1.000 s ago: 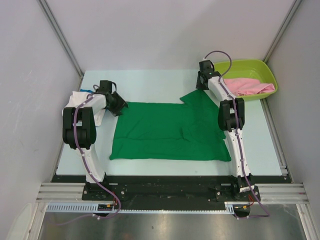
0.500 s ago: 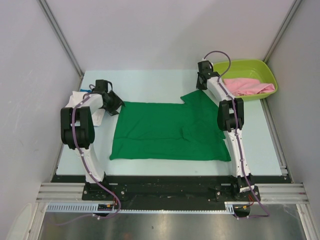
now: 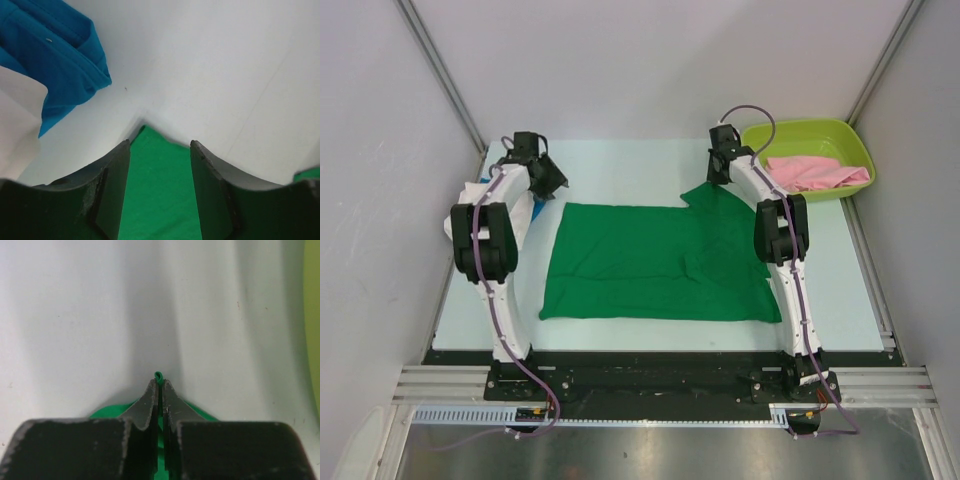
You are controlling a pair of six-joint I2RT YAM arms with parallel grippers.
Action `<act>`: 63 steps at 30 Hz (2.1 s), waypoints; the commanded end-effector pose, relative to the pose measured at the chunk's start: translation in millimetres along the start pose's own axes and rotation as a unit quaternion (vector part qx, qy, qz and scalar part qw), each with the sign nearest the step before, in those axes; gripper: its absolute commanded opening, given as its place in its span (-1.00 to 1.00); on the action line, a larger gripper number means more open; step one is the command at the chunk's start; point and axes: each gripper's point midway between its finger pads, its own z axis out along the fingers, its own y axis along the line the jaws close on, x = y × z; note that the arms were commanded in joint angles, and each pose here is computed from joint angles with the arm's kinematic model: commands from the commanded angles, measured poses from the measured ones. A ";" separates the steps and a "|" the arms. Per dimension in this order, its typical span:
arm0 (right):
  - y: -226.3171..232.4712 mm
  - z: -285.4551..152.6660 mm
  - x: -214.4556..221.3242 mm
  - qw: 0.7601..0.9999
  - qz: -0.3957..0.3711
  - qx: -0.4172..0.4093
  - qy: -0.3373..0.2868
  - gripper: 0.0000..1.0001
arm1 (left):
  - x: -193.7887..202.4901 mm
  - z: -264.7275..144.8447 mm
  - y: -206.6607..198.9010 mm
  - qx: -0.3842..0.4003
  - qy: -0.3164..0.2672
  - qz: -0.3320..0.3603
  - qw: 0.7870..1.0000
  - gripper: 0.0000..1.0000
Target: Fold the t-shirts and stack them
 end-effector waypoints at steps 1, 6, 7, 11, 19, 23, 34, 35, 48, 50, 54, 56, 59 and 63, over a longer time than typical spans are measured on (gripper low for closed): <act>11.7 -17.0 12.5 0.999 -0.006 -0.019 0.029 -1.00 | 13.7 5.4 0.4 -0.034 0.014 0.057 0.998 0.11; 13.7 -16.3 17.2 0.999 -0.006 -0.024 0.035 -1.00 | 29.0 13.0 2.4 -0.043 0.032 0.075 0.996 0.10; 13.7 -16.8 17.6 0.999 -0.006 -0.025 0.036 -1.00 | 32.1 15.5 4.2 -0.045 0.036 0.076 0.995 0.10; 12.4 -16.0 20.5 0.999 -0.008 -0.023 0.038 -1.00 | 41.3 21.8 8.5 -0.050 0.045 0.080 0.995 0.09; 11.6 -19.4 21.1 0.999 -0.008 -0.027 0.034 -1.00 | 38.0 34.7 20.0 -0.080 0.035 0.086 0.992 0.10; 10.6 -19.6 24.0 0.999 -0.009 -0.026 0.037 -1.00 | 37.6 40.2 22.0 -0.086 0.035 0.087 0.992 0.10; 9.0 -21.8 24.9 0.999 -0.008 -0.028 0.040 -1.00 | 40.0 47.5 22.4 -0.088 0.041 0.094 0.991 -0.21; 7.6 -21.9 26.5 0.999 -0.007 -0.027 0.042 -1.00 | 40.5 47.6 22.9 -0.088 0.041 0.094 0.991 -0.24; -0.8 -27.4 35.1 0.999 0.003 -0.021 0.048 -1.00 | 57.3 36.9 11.6 -0.042 0.054 0.097 0.993 -0.99; -2.2 -31.3 30.7 0.999 0.004 -0.019 0.043 -1.00 | 52.9 28.2 5.2 -0.031 0.042 0.095 0.994 -1.00; -3.7 -48.7 18.0 0.999 0.009 -0.020 0.027 -1.00 | 45.5 10.5 3.6 -0.031 0.027 0.098 0.994 -0.99; -9.7 -53.9 21.2 1.000 0.012 -0.013 0.025 -1.00 | 40.1 -2.2 -0.1 -0.024 0.016 0.099 0.995 -0.99; -18.3 -73.4 18.4 1.000 0.017 -0.012 0.016 -1.00 | 38.9 -17.4 -0.2 -0.019 0.008 0.095 0.995 -0.99; -38.1 -97.4 20.4 1.000 0.026 0.007 -0.001 -1.00 | 42.5 -39.2 3.5 -0.015 0.002 0.096 0.995 -0.99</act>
